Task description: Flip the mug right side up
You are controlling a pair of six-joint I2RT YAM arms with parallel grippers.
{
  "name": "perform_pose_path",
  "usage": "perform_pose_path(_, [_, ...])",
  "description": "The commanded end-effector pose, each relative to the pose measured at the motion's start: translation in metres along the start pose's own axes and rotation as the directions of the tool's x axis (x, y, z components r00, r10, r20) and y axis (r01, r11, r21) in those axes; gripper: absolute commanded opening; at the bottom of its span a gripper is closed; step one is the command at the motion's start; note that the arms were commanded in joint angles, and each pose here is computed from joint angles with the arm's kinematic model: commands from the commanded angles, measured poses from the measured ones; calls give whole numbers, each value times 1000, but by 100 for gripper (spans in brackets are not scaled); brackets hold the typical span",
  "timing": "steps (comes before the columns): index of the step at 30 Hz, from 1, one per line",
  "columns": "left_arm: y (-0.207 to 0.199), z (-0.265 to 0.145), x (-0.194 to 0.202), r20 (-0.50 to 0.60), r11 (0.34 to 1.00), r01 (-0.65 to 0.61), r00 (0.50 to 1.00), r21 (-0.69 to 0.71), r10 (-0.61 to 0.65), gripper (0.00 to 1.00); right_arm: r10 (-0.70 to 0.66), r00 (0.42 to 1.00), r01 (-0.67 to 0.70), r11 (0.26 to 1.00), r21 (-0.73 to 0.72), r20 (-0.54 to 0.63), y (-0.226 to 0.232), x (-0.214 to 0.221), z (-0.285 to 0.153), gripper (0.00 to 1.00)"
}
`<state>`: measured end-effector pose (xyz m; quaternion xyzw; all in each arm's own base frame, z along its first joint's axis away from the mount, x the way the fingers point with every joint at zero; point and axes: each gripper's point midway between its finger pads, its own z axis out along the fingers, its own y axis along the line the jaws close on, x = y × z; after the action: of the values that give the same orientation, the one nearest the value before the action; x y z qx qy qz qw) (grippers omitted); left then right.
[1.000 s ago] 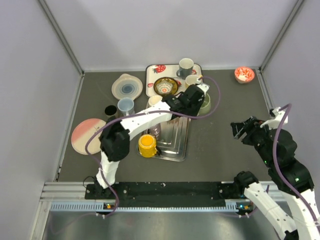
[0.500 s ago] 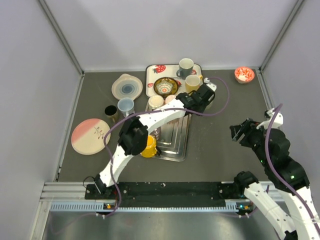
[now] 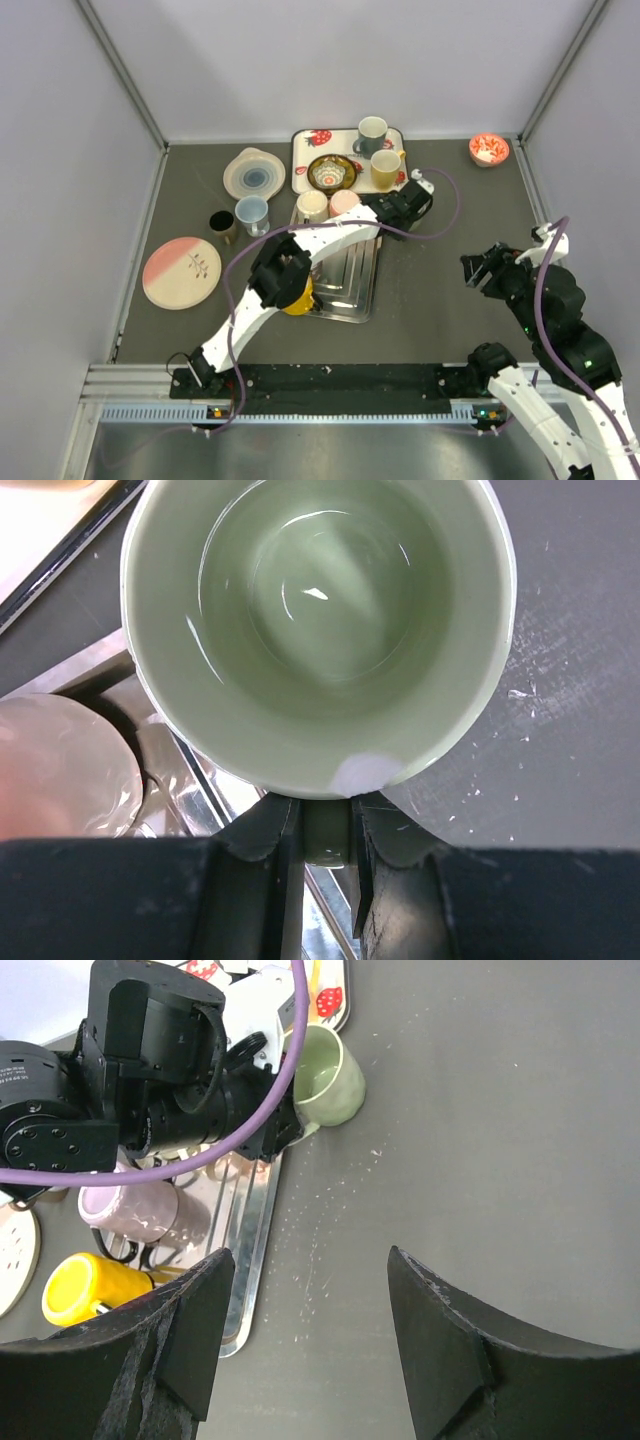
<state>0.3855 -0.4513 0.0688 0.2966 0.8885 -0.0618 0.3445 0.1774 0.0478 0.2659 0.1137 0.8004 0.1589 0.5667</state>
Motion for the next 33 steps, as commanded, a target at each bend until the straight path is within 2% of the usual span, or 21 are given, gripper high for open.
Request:
perform_pose_path(1, [-2, -23, -59, 176, 999, 47, 983, 7, -47, 4, -17, 1000, 17, 1000, -11, 7, 0, 0, -1, 64])
perform_pose_path(2, [-2, -23, -60, 178, 999, 50, 983, 8, -51, 21, -17, 1000, 17, 1000, -12, 6, 1, 0, -1, 63])
perform_pose_path(3, [-3, -21, -58, 173, 999, 52, 983, 10, -53, 31, -17, 1000, 17, 1000, -13, 2, 1, 1, 0, 64])
perform_pose_path(6, [-1, -24, -60, 180, 998, 60, 982, 7, -61, 48, -13, 1000, 13, 1000, -10, -1, 0, 3, 1, 63])
perform_pose_path(9, [2, -32, -66, 204, 997, 72, 976, -2, -70, 59, -11, 1000, 11, 1000, -11, 0, 0, 3, 1, 63])
perform_pose_path(14, [19, -64, -78, 254, 991, 120, 962, -52, -103, 69, -10, 1000, 10, 1000, -13, -5, 1, 3, 0, 63])
perform_pose_path(16, [32, -96, -88, 297, 985, 156, 946, -76, -127, 74, -16, 1000, 16, 1000, -10, -5, -1, 4, -1, 63])
perform_pose_path(17, [39, -97, -74, 277, 982, 156, 953, -106, -121, 75, -16, 1000, 16, 1000, -8, -5, -2, 5, -1, 63])
perform_pose_path(19, [60, -134, -82, 344, 961, 229, 924, -153, -166, 79, -18, 1000, 18, 1000, -8, -9, -2, 7, -1, 63])
perform_pose_path(20, [68, -135, -66, 327, 954, 235, 930, -187, -165, 87, -17, 1000, 17, 1000, -10, -11, -2, 8, -1, 63])
perform_pose_path(21, [85, -163, -72, 383, 931, 288, 905, -226, -187, 99, -17, 1000, 16, 1000, -12, -11, -2, 8, -1, 63])
perform_pose_path(23, [99, -176, -56, 397, 896, 361, 885, -260, -242, 99, -13, 1000, 13, 1000, -14, -17, -2, 10, 0, 63])
perform_pose_path(24, [113, -198, -58, 439, 867, 414, 857, -278, -269, 99, -14, 1000, 14, 1000, -16, -16, -1, 9, 0, 63])
perform_pose_path(26, [124, -208, -37, 434, 820, 483, 838, -306, -332, 99, -8, 1000, 8, 1000, -27, -22, 1, 11, 0, 63])
perform_pose_path(27, [129, -227, -36, 461, 805, 519, 812, -288, -358, 99, -7, 1000, 6, 1000, -28, -23, 1, 11, 1, 63])
perform_pose_path(29, [131, -229, -14, 449, 784, 560, 793, -269, -413, 99, 3, 1000, -4, 999, -45, -29, 4, 14, 2, 63])
perform_pose_path(30, [133, -248, -13, 477, 757, 622, 737, -201, -478, 95, 3, 999, -5, 999, -47, -42, 5, 18, 4, 63])
perform_pose_path(31, [128, -240, 8, 438, 760, 622, 745, -187, -503, 91, 4, 999, -7, 998, -64, -45, 8, 18, 5, 63])
perform_pose_path(32, [126, -256, 11, 444, 746, 655, 708, -123, -549, 87, 9, 999, -13, 998, -69, -47, 9, 19, 7, 62])
perform_pose_path(33, [122, -256, 19, 438, 690, 719, 646, -75, -625, 76, 9, 998, -13, 997, -73, -58, 10, 22, 9, 62])
